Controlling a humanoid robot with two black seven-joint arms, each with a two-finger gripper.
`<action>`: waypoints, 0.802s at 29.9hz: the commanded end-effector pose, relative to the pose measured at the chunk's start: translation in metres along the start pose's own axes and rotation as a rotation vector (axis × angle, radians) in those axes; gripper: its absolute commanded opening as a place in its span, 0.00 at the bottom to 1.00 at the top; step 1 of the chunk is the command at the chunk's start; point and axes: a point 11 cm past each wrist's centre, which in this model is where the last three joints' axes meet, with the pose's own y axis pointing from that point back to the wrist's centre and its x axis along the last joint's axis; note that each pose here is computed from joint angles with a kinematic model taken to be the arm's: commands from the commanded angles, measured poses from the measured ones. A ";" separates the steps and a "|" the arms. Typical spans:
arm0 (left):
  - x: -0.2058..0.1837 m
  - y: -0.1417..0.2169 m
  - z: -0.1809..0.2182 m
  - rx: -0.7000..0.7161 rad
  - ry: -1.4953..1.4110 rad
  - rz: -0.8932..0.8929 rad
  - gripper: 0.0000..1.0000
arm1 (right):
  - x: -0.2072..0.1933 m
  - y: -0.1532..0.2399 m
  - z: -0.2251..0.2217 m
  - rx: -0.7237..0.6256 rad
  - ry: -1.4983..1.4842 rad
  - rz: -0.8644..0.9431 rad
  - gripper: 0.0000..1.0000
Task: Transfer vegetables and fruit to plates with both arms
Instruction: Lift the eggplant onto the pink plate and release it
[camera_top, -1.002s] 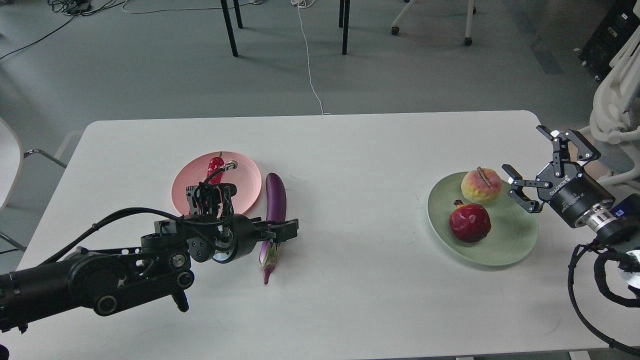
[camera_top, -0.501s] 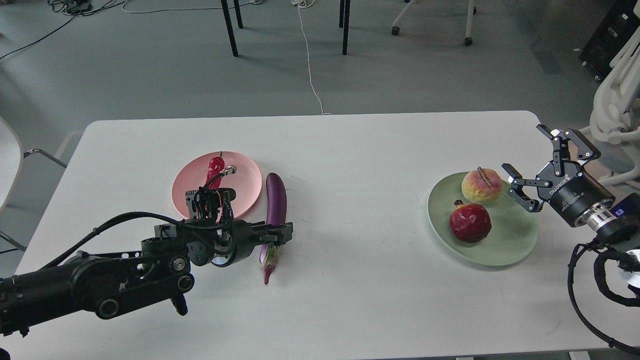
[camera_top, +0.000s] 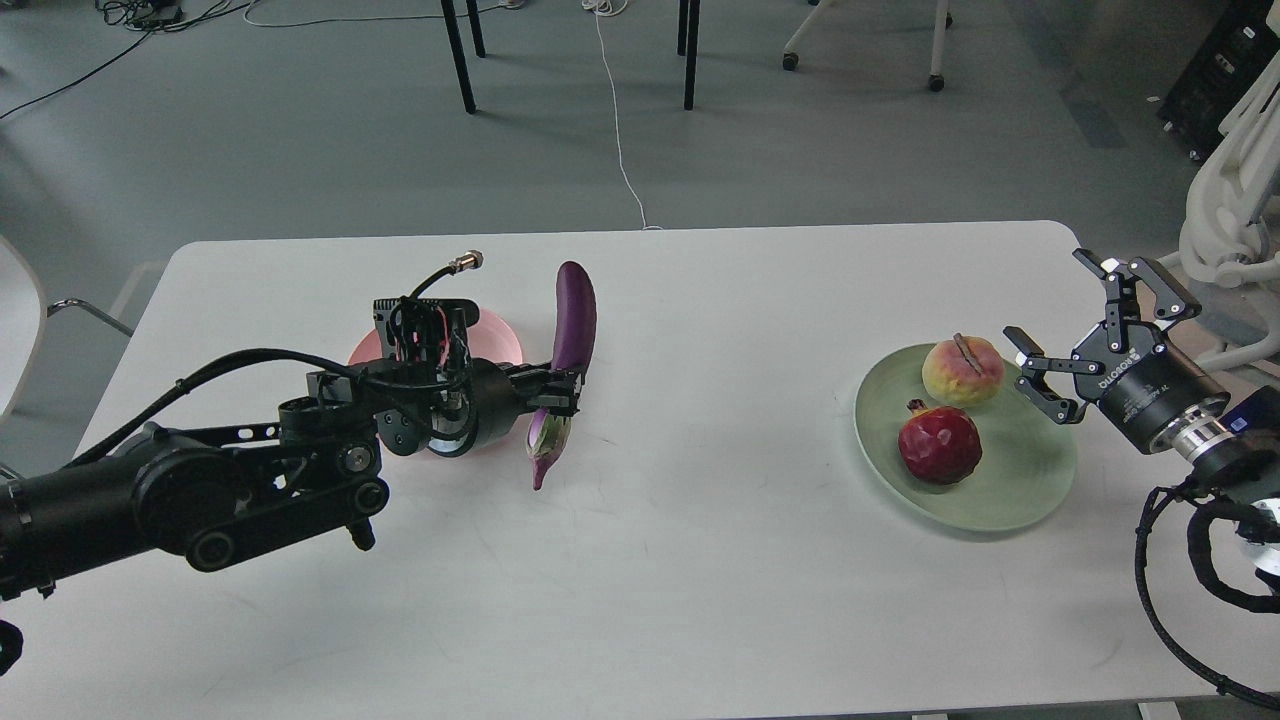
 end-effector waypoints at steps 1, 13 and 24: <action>0.022 0.015 -0.035 0.038 -0.099 -0.016 0.13 | 0.001 0.001 0.002 -0.003 0.000 0.002 0.99; 0.004 0.034 -0.091 0.134 -0.228 -0.141 0.20 | 0.002 0.004 0.005 -0.009 -0.004 0.008 0.99; -0.006 0.037 -0.093 0.085 -0.203 -0.163 0.83 | 0.002 0.004 0.005 -0.009 -0.004 0.008 0.99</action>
